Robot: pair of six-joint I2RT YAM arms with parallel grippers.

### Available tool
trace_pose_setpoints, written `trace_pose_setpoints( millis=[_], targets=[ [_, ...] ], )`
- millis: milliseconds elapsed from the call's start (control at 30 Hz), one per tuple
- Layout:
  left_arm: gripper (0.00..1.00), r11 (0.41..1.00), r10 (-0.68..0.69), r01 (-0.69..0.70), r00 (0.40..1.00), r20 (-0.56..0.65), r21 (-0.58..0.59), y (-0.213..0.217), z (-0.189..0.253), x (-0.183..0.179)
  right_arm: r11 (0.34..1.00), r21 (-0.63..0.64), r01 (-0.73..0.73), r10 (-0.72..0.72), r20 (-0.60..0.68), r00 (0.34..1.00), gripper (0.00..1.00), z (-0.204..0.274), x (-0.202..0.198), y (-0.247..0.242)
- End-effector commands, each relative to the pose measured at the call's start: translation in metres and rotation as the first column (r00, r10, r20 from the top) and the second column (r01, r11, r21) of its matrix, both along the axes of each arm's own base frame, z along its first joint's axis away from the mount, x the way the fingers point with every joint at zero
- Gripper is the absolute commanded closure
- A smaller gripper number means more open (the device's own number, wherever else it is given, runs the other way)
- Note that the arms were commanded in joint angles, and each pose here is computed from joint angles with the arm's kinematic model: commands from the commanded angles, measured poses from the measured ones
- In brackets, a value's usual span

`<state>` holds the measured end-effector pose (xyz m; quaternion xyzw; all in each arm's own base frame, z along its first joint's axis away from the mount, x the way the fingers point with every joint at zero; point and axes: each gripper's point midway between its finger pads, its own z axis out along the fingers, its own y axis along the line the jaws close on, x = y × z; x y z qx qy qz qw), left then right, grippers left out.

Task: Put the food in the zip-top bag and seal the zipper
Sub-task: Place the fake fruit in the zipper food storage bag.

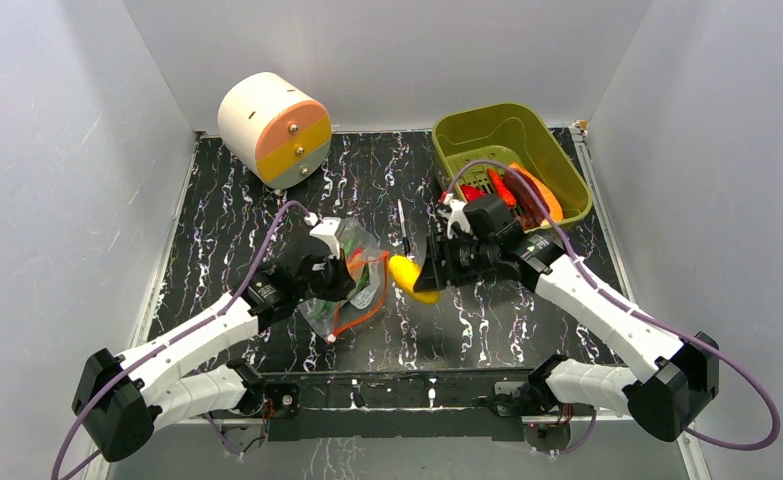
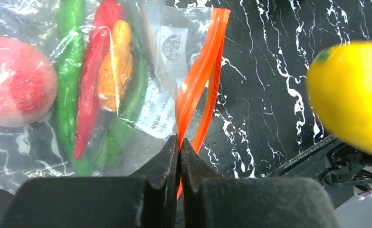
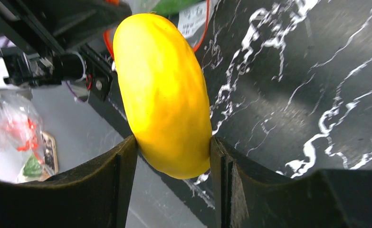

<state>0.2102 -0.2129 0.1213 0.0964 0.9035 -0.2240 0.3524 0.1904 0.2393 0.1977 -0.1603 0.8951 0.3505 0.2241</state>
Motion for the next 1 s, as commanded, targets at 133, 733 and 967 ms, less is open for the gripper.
trace_pose_setpoints(
  millis=[133, 733, 967],
  targets=[
    [1.0, 0.994, -0.013, 0.021, 0.997, 0.071, -0.108, -0.013, 0.046, 0.005, 0.997, 0.039, -0.063, 0.065, -0.052, 0.997, 0.78, -0.006, -0.035, 0.028],
    [1.0, 0.982, -0.053, 0.067, 0.995, 0.086, -0.176, -0.019, 0.075, -0.005, 0.988, 0.123, 0.088, -0.065, -0.182, 0.981, 0.76, -0.031, -0.008, 0.09],
    [1.0, 0.963, -0.064, 0.078, 0.996, 0.063, -0.257, -0.029, 0.078, -0.011, 0.965, 0.168, 0.204, -0.166, -0.215, 0.962, 0.76, -0.034, 0.008, 0.102]
  ],
)
